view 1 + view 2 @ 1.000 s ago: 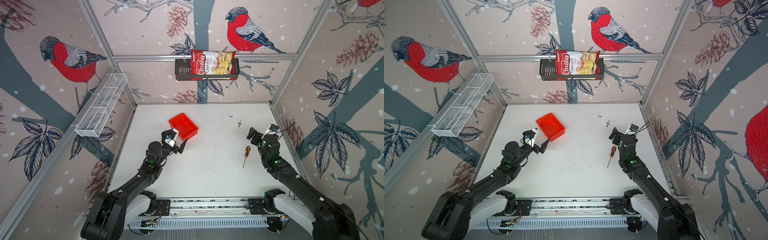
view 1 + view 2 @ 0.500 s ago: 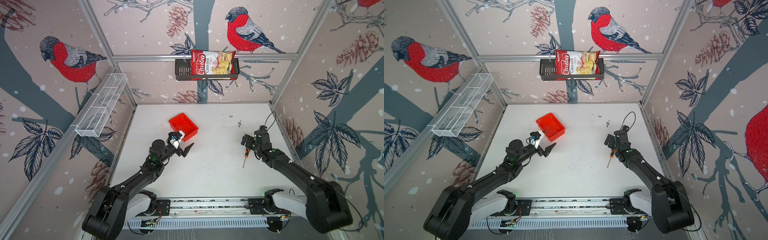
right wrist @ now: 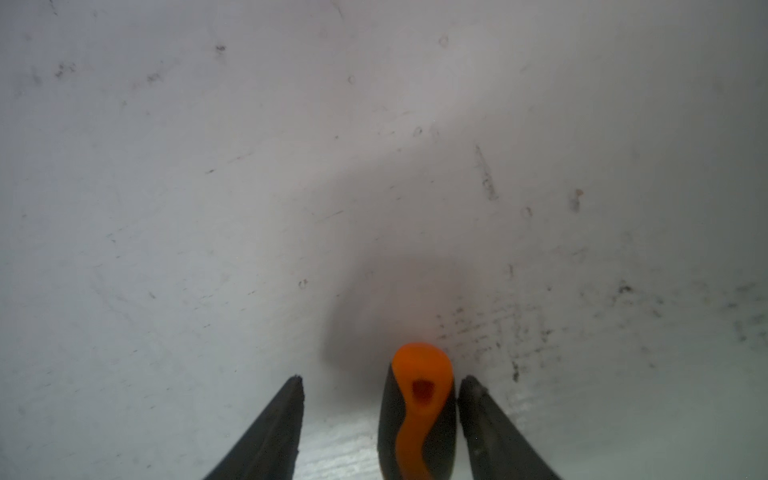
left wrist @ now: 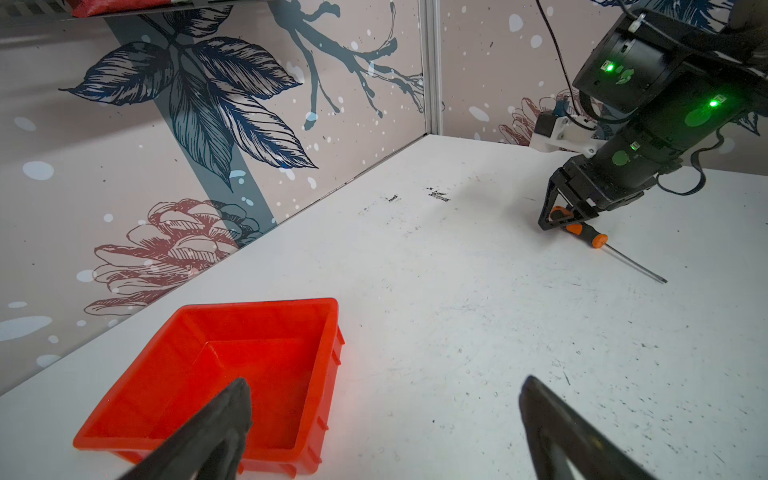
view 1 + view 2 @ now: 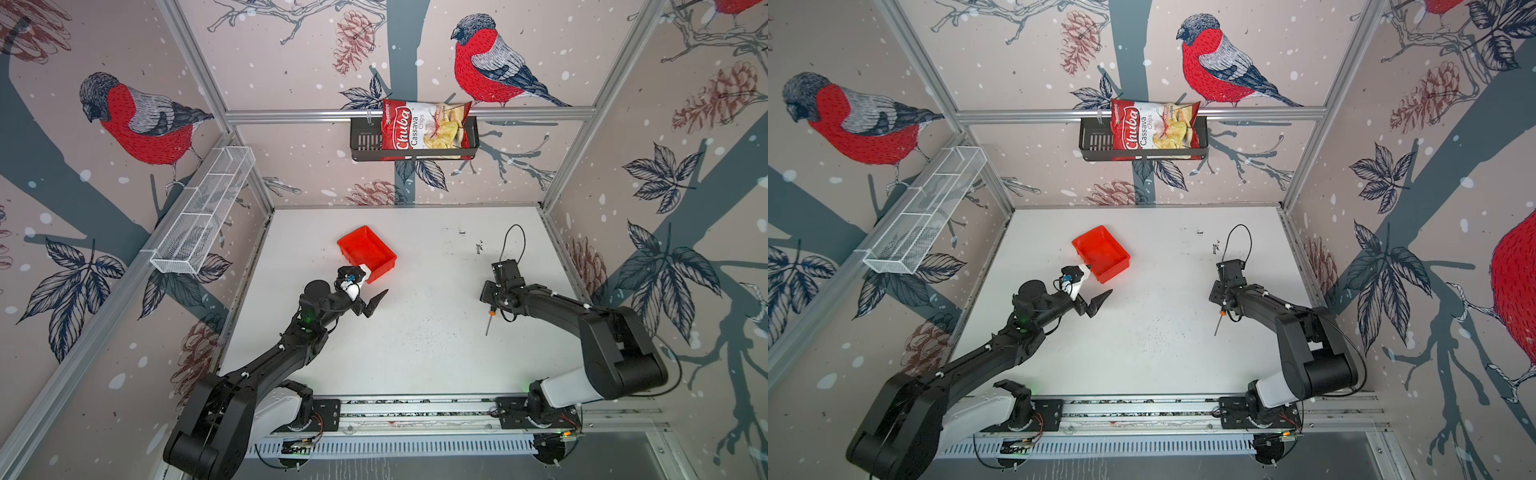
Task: Put the screwdriver in the bin
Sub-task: 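Lower the right gripper onto the screwdriver while the left gripper nears the bin, then close the right gripper on the orange handle and lift the screwdriver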
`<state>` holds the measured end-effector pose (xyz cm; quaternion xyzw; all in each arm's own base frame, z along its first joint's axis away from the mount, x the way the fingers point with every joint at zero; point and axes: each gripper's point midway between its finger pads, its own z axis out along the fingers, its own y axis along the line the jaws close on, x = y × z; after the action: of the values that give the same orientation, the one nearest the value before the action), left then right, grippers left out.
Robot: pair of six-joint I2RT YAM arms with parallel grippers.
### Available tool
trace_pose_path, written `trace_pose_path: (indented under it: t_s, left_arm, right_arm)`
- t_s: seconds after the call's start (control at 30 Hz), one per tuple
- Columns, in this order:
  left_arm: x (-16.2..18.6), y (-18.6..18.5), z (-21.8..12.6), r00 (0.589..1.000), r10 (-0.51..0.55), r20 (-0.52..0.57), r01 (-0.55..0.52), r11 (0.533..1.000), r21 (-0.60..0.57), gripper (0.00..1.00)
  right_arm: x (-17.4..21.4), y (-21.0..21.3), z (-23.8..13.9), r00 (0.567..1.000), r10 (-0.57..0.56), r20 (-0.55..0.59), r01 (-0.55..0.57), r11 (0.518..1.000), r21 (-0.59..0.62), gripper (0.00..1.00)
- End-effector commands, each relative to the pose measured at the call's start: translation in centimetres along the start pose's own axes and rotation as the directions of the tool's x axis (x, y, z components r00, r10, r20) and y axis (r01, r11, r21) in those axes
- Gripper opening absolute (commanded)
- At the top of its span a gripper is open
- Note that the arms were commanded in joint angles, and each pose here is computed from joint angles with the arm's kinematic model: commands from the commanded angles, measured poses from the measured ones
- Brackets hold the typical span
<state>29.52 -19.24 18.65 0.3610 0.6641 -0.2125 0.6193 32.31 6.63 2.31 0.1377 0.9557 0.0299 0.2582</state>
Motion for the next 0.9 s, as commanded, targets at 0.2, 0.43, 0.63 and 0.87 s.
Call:
trace_pose_path:
  t_s: [0.2, 0.43, 0.63, 0.87]
  left_arm:
    - [-0.2, -0.1, -0.1, 1.000, 0.016, 0.011, -0.016, 1.000, 0.000, 0.99]
    - [-0.3, 0.0, 0.0, 1.000, 0.017, 0.014, -0.017, 1.000, -0.003, 0.99]
    - [-0.3, 0.0, 0.1, 1.000, 0.009, 0.016, -0.009, 1.000, 0.001, 0.99]
    - [-0.8, 0.4, 0.4, 0.999, -0.023, 0.023, 0.023, 1.000, -0.004, 0.99]
  right_arm:
    - [0.4, -0.3, 0.2, 1.000, -0.002, -0.021, 0.002, 1.000, 0.021, 0.43]
    - [0.1, -0.2, 0.0, 1.000, -0.002, -0.010, 0.002, 1.000, 0.017, 0.35]
    - [-0.2, -0.1, -0.1, 1.000, -0.003, 0.000, 0.003, 1.000, 0.013, 0.28]
    - [-1.2, 0.4, -0.9, 0.999, -0.005, 0.034, 0.005, 1.000, -0.005, 0.21]
